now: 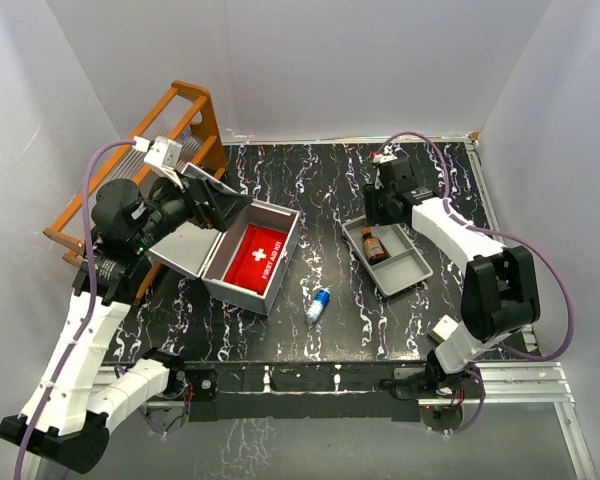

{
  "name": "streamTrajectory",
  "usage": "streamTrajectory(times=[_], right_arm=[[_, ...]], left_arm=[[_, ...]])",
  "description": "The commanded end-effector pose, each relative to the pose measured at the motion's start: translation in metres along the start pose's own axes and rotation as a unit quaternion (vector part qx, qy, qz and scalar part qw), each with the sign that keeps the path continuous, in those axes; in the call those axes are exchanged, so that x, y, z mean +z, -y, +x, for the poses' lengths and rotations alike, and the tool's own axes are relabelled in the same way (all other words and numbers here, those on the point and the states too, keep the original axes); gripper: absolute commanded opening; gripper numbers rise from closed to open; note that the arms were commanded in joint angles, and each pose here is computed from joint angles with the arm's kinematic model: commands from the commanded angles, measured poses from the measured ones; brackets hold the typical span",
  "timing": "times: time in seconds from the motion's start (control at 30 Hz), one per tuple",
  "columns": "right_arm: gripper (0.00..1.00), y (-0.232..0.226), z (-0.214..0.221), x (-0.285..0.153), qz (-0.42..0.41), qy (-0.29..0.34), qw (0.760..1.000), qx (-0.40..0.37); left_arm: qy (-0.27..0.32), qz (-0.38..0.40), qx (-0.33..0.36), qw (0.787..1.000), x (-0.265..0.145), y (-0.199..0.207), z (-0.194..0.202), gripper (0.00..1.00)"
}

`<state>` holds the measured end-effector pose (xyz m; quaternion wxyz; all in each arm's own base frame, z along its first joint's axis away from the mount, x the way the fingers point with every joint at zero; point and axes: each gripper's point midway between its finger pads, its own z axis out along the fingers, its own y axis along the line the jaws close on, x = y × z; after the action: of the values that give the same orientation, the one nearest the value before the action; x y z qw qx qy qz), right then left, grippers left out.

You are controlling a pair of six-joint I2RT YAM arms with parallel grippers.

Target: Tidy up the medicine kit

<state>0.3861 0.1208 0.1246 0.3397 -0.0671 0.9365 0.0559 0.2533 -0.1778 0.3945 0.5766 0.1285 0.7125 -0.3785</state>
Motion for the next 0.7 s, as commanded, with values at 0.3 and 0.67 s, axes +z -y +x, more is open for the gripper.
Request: streamTrajectory(times=[0.3,0.67], right_arm=[[0.32,0.058,0.01,0.02,0.053,-0.053,0.994,-0.085],[0.32,0.062,0.033,0.036,0.054,-0.083,0.99,-0.099]], left_arm=[[-0.016,0.029,-0.008,0.999,0.006,0.007,0.004,0.99],[-0.026,0.049,-0.01,0.998,0.016,0.008,0.008,0.99]])
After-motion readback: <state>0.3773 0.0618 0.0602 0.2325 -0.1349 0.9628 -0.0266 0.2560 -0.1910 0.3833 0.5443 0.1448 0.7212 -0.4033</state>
